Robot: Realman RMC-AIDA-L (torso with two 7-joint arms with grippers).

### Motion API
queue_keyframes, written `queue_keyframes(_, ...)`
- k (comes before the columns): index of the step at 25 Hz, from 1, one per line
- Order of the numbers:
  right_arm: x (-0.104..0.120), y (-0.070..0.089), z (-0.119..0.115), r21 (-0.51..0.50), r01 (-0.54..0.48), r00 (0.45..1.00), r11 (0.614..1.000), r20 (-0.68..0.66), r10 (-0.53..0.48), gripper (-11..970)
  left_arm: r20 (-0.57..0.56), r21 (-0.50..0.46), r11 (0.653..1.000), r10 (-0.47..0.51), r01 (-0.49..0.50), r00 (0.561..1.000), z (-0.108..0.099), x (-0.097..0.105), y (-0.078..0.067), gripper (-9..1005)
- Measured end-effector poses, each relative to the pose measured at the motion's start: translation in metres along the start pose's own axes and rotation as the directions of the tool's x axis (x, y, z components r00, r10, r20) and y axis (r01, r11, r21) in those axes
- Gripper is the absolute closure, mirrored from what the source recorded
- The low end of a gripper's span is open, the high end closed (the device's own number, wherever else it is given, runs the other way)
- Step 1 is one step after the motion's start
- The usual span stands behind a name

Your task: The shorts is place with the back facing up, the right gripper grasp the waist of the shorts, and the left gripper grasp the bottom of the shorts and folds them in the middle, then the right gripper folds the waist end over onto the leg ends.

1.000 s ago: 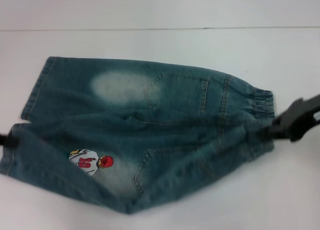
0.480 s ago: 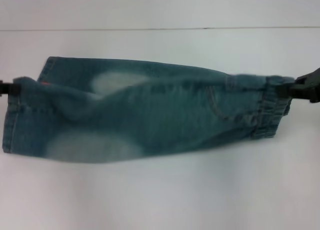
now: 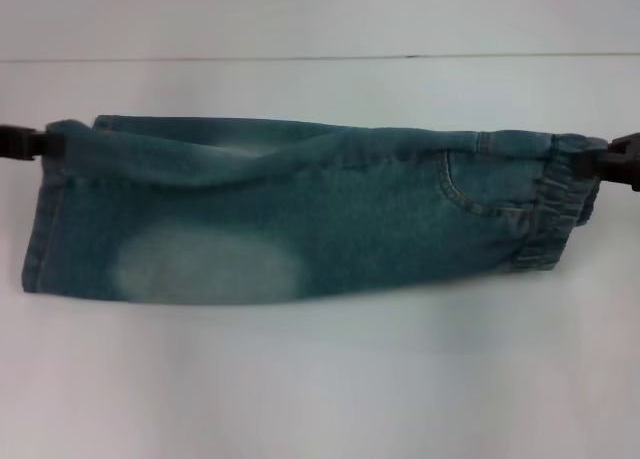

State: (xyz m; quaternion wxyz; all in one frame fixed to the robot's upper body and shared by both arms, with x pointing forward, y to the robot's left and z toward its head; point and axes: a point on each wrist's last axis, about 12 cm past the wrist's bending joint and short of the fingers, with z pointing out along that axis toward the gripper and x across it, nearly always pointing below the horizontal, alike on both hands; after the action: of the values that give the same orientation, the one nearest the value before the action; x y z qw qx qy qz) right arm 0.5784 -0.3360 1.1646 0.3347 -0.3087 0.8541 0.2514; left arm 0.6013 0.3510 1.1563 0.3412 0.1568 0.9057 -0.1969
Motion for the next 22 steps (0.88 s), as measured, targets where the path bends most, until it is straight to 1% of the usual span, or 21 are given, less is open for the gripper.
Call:
queue_keyframes(7, -0.005, -0.004, 0.004, 0.040, 0.044, 0.999, 0.998, 0.019, -0.045, 896, 0.022, -0.020, 0.999, 0.028, -0.028, 0.999, 0.010, -0.013, -0.006, 943)
queue_keyframes(10, -0.007, -0.008, 0.003, 0.072, 0.053, 0.998, 0.996, 0.025, -0.055, 895, 0.042, -0.042, 0.999, 0.030, -0.028, 0.999, 0.014, -0.018, -0.005, 943)
queue_keyframes(15, -0.007, -0.012, 0.003, 0.104, 0.080, 0.996, 0.991, 0.031, -0.084, 893, 0.065, -0.075, 0.997, 0.026, -0.021, 0.998, 0.021, -0.021, -0.003, 943)
queue_keyframes(22, -0.012, -0.016, 0.007, 0.155, 0.119, 0.992, 0.981, 0.033, -0.125, 890, 0.087, -0.096, 0.995, 0.049, -0.040, 0.995, 0.033, -0.029, -0.011, 944)
